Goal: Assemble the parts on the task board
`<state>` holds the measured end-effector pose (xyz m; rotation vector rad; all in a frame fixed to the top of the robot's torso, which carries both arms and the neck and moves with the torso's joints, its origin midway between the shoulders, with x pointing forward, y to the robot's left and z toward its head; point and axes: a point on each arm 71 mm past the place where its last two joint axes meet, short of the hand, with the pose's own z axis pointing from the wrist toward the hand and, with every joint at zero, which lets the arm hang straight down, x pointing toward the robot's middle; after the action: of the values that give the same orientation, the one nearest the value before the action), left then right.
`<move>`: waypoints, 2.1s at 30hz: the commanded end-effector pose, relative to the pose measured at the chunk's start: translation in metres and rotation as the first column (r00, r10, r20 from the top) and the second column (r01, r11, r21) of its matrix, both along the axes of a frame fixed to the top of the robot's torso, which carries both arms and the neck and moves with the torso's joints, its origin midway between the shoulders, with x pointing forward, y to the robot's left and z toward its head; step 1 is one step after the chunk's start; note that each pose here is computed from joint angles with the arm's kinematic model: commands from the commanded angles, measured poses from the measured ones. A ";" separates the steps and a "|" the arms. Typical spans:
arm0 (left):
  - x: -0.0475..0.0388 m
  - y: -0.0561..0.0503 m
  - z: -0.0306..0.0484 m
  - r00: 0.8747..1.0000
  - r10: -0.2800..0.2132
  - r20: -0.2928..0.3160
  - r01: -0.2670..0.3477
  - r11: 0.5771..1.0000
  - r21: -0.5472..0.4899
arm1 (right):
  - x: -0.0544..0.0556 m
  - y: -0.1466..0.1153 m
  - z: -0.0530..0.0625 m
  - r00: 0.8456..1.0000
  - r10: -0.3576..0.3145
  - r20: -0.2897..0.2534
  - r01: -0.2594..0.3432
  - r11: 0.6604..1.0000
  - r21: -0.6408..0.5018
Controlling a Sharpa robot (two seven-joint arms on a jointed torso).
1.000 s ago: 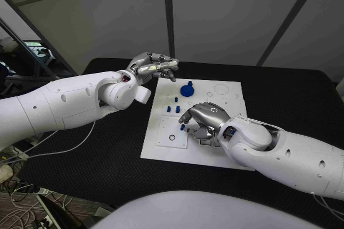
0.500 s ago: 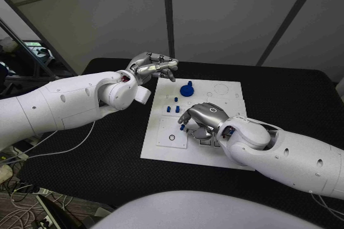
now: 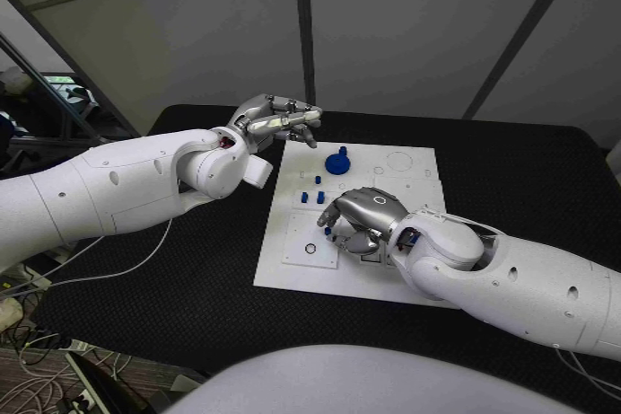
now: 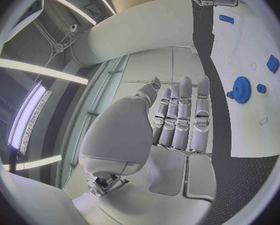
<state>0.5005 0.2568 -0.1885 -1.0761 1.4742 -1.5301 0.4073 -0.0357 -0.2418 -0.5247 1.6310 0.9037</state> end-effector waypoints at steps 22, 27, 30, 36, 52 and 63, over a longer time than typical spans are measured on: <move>0.0005 0.000 0.0011 1.000 -0.011 0.003 0.011 1.000 -0.005 | 0.004 -0.014 0.007 0.996 -0.058 0.070 0.053 0.996 0.071; 0.0005 0.000 0.0011 1.000 -0.011 0.002 0.011 1.000 -0.004 | 0.002 -0.032 0.010 0.996 -0.078 0.039 0.076 0.996 0.051; 0.0003 0.002 0.0012 1.000 -0.008 0.002 0.008 1.000 -0.003 | 0.011 -0.049 0.020 0.993 -0.114 0.012 0.114 0.993 0.014; 0.0000 0.002 0.0016 1.000 -0.006 0.006 0.006 1.000 -0.003 | 0.032 -0.084 0.042 0.979 -0.201 -0.015 0.200 0.979 -0.031; 0.0007 0.001 0.0017 1.000 -0.006 0.012 0.006 1.000 -0.006 | 0.063 -0.109 0.049 0.965 -0.262 -0.005 0.261 0.963 -0.070; 0.0007 0.001 0.0017 1.000 -0.007 0.012 0.007 1.000 -0.006 | 0.064 -0.099 0.038 0.971 -0.240 -0.008 0.238 0.966 -0.100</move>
<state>0.5010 0.2594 -0.1888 -1.0777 1.4726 -1.5250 0.4721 -0.1362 -0.2038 -0.3428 1.7134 0.6538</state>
